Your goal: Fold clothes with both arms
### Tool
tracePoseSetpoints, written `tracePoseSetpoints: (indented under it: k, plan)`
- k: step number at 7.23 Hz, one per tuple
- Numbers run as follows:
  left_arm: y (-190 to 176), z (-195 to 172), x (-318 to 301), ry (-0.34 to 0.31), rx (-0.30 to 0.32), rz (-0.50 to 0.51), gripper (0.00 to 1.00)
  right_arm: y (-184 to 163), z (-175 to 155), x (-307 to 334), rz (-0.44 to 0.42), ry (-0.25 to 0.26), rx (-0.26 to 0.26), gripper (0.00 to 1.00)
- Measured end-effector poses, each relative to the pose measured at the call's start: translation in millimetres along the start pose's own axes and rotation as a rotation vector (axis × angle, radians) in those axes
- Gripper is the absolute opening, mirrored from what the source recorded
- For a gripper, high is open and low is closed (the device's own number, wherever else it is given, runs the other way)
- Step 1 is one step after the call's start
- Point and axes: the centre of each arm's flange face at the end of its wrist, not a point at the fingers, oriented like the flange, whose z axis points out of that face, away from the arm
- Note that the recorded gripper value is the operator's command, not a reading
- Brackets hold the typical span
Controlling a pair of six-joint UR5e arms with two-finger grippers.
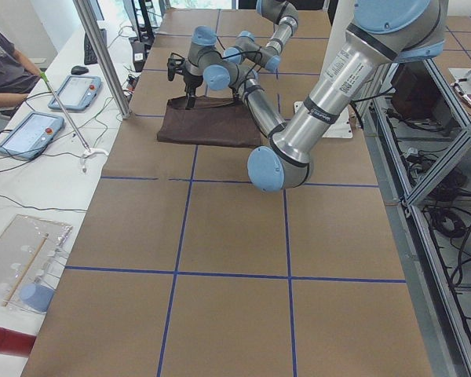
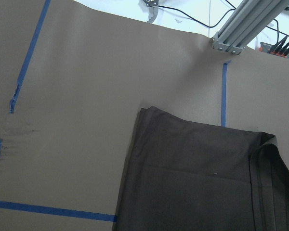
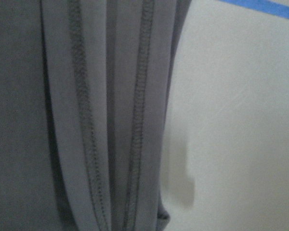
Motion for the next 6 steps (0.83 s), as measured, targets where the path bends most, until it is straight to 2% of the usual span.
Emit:
tracePoseSetpoints:
  k: [3, 4, 6]
  plan:
    - [0, -2, 2, 0.004, 0.001, -0.001, 1.00, -16, 10, 30, 0.015, 0.037, -0.012, 1.00]
    - [0, -4, 4, 0.009, 0.003, 0.001, 1.00, -18, 3, 29, 0.015, 0.023, -0.008, 1.00]
    - [5, -10, 6, 0.026, -0.020, -0.005, 1.00, -30, -21, 26, 0.013, -0.047, 0.021, 1.00]
